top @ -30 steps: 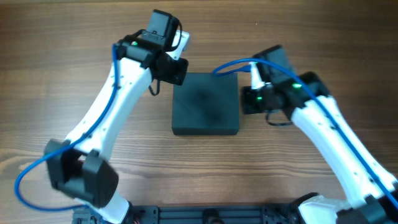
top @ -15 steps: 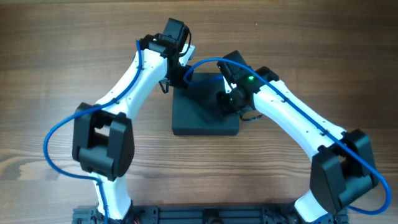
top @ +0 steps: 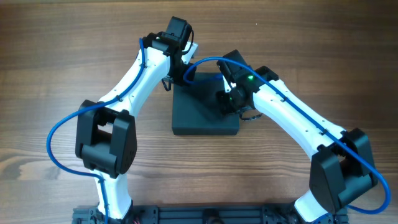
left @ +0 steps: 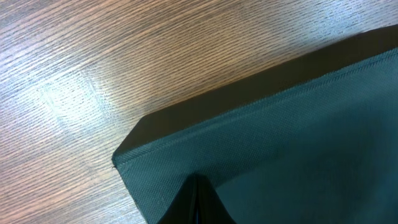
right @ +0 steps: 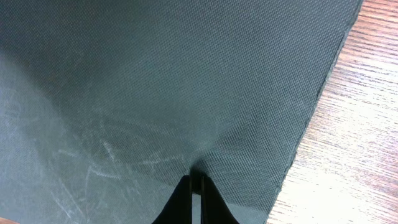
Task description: Pack container
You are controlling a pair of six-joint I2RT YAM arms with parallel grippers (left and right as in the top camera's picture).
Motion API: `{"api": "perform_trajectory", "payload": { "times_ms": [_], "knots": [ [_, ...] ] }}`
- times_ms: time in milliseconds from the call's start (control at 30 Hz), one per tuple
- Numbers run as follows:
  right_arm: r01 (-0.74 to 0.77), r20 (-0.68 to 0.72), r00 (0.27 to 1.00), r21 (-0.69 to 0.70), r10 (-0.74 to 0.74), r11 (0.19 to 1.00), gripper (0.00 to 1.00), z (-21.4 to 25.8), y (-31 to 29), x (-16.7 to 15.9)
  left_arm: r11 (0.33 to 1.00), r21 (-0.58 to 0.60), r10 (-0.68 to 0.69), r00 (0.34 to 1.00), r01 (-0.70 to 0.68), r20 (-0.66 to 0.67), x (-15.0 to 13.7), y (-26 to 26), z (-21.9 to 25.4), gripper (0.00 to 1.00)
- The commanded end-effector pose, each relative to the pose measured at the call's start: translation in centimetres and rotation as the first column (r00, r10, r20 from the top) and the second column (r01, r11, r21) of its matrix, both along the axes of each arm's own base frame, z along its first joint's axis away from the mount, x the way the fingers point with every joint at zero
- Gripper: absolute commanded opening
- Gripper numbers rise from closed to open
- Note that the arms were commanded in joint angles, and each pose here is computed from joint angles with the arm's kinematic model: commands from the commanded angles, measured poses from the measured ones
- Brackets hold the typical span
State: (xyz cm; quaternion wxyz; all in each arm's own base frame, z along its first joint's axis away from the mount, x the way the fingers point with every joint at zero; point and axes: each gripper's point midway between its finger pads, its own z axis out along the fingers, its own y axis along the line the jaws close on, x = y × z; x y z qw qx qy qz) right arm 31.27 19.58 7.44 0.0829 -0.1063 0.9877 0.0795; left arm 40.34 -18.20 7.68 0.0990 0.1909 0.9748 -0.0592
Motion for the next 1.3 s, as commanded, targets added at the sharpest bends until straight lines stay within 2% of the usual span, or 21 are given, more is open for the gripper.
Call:
{"api": "perform_trajectory", "payload": {
  "times_ms": [0, 67, 133, 167, 200, 233, 267, 300, 333, 400, 600, 700, 767, 900, 967, 1067, 1167, 1267],
  "knots": [
    [-0.012, -0.065, 0.998, -0.050, 0.009, 0.999, 0.06, -3.0, -0.2, -0.7, 0.999, 0.017, -0.044, 0.995, 0.046, -0.093, -1.4, -0.7, -3.7, 0.04],
    [-0.012, -0.061, 0.998, -0.047, 0.009, 0.999, 0.07, -2.9, -0.2, -0.6, 0.999, 0.019, -0.043, 0.994, 0.045, -0.099, -1.5, -0.6, -3.7, 0.04],
    [-0.004, -0.045, 0.999, -0.038, 0.002, 0.999, 0.12, -2.4, -0.2, -0.1, 0.999, 0.020, -0.037, 0.994, 0.039, -0.099, -1.6, -0.3, -3.4, 0.11],
    [0.004, -0.034, 0.999, -0.033, -0.005, 0.999, 0.15, -1.9, -0.2, 0.3, 0.999, 0.017, -0.030, 0.995, 0.032, -0.094, -1.4, -0.1, -3.0, 0.30],
    [0.019, -0.012, 1.000, -0.020, -0.020, 1.000, 0.17, -1.0, -0.4, 1.1, 1.000, 0.014, -0.022, 0.996, 0.024, -0.085, -1.2, 0.2, -2.6, 0.44],
    [0.051, 0.029, 0.998, 0.002, -0.051, 0.999, 0.29, 0.6, -1.1, 2.5, 1.000, 0.003, 0.000, 0.998, 0.000, -0.058, -0.7, 1.1, -1.4, 0.64],
    [0.075, 0.056, 0.996, 0.009, -0.075, 0.997, 0.79, 1.6, -1.8, 3.3, 1.000, -0.003, 0.015, 0.999, -0.015, -0.042, -0.4, 1.7, -0.6, 0.70],
    [0.100, 0.090, 0.991, 0.009, -0.100, 0.995, 0.95, 2.6, -2.7, 4.2, 1.000, -0.008, 0.026, 0.999, -0.027, -0.028, -0.2, 2.1, 0.0, 0.80],
    [0.110, 0.117, 0.987, 0.010, -0.111, 0.994, 0.98, 3.5, -3.4, 4.9, 0.999, -0.016, 0.044, 0.999, -0.045, -0.008, 0.2, 2.9, 0.9, 0.86],
    [0.121, 0.188, 0.975, 0.019, -0.122, 0.992, 1.00, 5.9, -5.3, 6.5, 0.996, -0.029, 0.088, 0.995, -0.087, 0.038, 1.0, 4.6, 2.8, 0.99],
    [0.224, 0.381, 0.895, 0.067, -0.233, 0.972, 1.00, 14.0, -12.0, 10.8, 0.972, -0.049, 0.236, 0.959, -0.231, 0.159, 2.2, 11.2, 7.9, 1.00],
    [0.252, 0.429, 0.868, 0.053, -0.250, 0.966, 1.00, 16.8, -15.2, 11.6, 0.955, -0.043, 0.296, 0.929, -0.294, 0.223, 2.1, 14.1, 10.5, 1.00],
    [0.288, 0.432, 0.860, 0.032, -0.274, 0.957, 1.00, 17.6, -17.0, 11.1, 0.948, -0.047, 0.317, 0.916, -0.315, 0.244, 1.4, 15.1, 12.0, 1.00],
    [0.437, 0.521, 0.762, 0.024, -0.385, 0.899, 1.00, 21.4, -20.2, 9.4, 0.938, -0.050, 0.343, 0.894, -0.344, 0.290, -1.3, 16.4, 15.7, 1.00],
    [0.444, 0.592, 0.710, 0.043, -0.381, 0.895, 0.99, 24.7, -20.5, 7.4, 0.939, -0.070, 0.339, 0.877, -0.336, 0.340, -3.0, 16.2, 18.3, 1.00],
    [0.447, 0.633, 0.666, 0.086, -0.395, 0.891, 1.00, 26.8, -20.6, 4.8, 0.949, -0.098, 0.314, 0.858, -0.301, 0.405, -5.1, 15.3, 20.9, 1.00],
    [0.455, 0.636, 0.652, 0.109, -0.414, 0.884, 1.00, 26.2, -20.7, 1.7, 0.956, -0.121, 0.293, 0.835, -0.268, 0.465, -7.4, 14.4, 21.8, 1.00],
    [0.476, 0.623, 0.643, 0.132, -0.446, 0.870, 1.00, 23.5, -20.8, -1.5, 0.954, -0.149, 0.300, 0.806, -0.261, 0.510, -9.7, 14.0, 20.6, 1.00]
  ]
}}
